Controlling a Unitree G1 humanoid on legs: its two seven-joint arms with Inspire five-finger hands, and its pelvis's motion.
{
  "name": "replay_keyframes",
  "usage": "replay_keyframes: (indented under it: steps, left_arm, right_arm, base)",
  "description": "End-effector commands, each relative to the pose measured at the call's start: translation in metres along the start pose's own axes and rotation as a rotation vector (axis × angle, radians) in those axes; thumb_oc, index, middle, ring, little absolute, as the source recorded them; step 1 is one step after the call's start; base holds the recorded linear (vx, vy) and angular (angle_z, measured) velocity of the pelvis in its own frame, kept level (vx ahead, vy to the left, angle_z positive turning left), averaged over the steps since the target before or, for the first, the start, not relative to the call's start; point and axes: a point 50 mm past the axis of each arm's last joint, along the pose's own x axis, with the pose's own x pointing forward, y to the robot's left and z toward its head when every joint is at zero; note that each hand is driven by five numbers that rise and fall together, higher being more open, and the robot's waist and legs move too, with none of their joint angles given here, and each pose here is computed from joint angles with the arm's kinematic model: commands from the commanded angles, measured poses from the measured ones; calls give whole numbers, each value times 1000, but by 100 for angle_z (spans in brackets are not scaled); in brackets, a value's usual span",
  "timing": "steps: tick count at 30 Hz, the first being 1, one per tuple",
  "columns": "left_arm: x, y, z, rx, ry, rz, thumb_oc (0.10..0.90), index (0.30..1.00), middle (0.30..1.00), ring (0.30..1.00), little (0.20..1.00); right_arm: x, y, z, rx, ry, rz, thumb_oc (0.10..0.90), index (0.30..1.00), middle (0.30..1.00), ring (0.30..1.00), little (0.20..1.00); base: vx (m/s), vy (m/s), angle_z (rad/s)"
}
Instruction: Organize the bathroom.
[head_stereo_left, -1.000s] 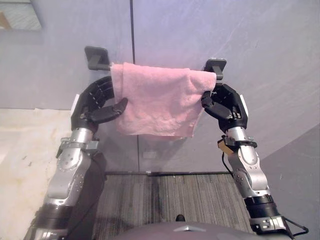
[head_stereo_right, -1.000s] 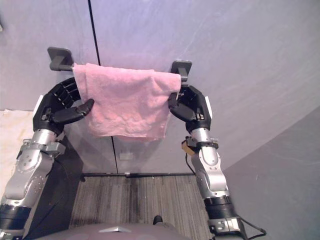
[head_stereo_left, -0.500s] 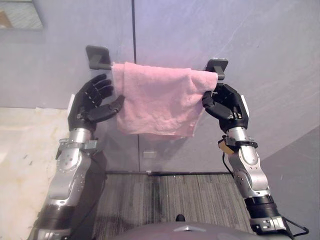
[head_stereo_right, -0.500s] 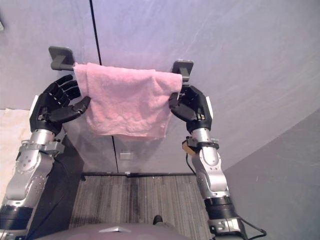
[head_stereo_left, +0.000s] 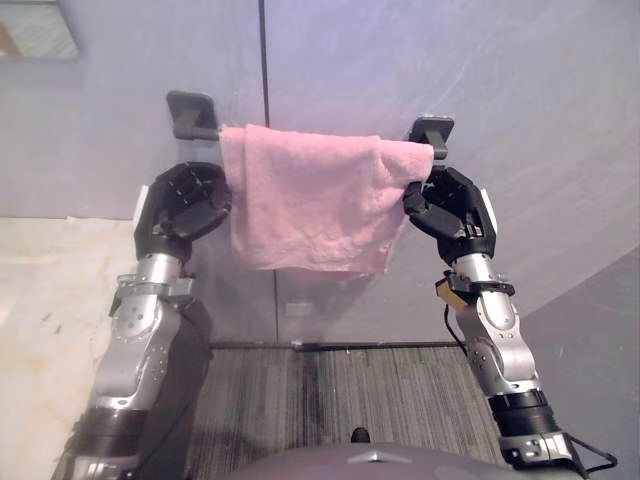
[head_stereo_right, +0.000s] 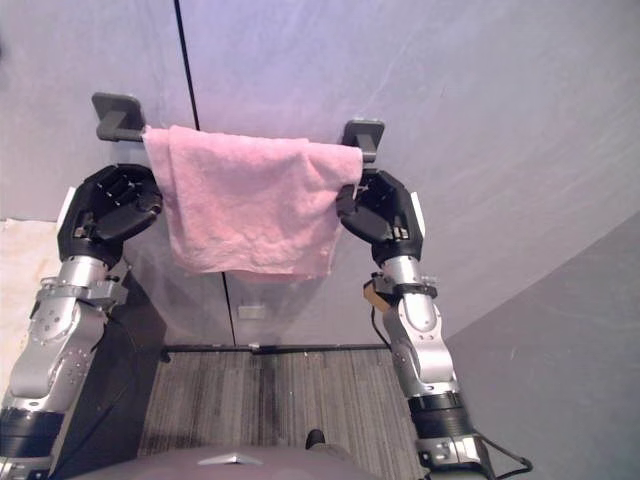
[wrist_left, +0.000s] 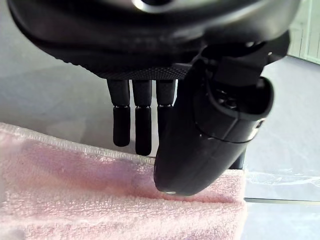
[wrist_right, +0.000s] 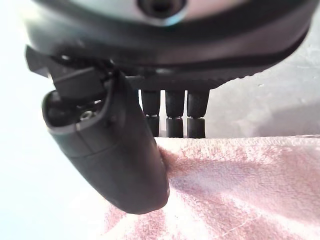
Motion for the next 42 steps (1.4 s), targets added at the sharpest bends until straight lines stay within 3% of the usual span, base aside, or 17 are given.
replay_keyframes:
  steps: [1, 8, 9, 10, 11, 12, 13, 23, 42]
  left_arm:
    - [21, -13, 62, -35, -331, -73, 400, 300, 300, 300, 300]
    - [19, -6, 56, -46, -299, -63, 400, 300, 300, 300, 300]
    - [18, -5, 56, -54, -294, -67, 477, 415, 415, 415, 415]
    - [18, -5, 55, -61, -286, -72, 689, 733, 733, 733, 733]
    - [18, -5, 54, -65, -281, -77, 726, 789, 789, 789, 789]
    - [17, -6, 54, -66, -280, -78, 726, 789, 789, 789, 789]
    - [17, -6, 53, -73, -273, -85, 800, 900, 900, 900, 900]
    - [14, -13, 53, -91, -241, -175, 800, 900, 900, 900, 900]
    - [10, -3, 58, -126, -260, -155, 800, 900, 900, 900, 900]
  right_arm:
    - [-51, -32, -53, -136, 319, -74, 400, 300, 300, 300, 300]
    - [-52, -35, -52, -136, 316, -84, 400, 300, 300, 300, 300]
    - [-52, -35, -52, -137, 316, -85, 400, 300, 300, 300, 300]
    - [-52, -35, -52, -136, 316, -84, 400, 300, 300, 300, 300]
    - [-52, -34, -52, -136, 316, -84, 400, 300, 300, 300, 300]
    - [-52, -34, -52, -136, 316, -83, 400, 300, 300, 300, 300]
    - [-51, -34, -52, -136, 316, -81, 400, 300, 300, 300, 300]
    - [-51, -31, -53, -137, 317, -80, 400, 300, 300, 300, 300]
    - [-54, -35, -52, -144, 323, -92, 400, 300, 300, 300, 300]
  base:
    - [0, 0, 0]
    - [0, 0, 0]
    - [0, 0, 0]
    - [0, 0, 0]
    - [0, 0, 0]
    - [0, 0, 0]
    - [0, 0, 0]
    - [0, 0, 0]
    - [0, 0, 0]
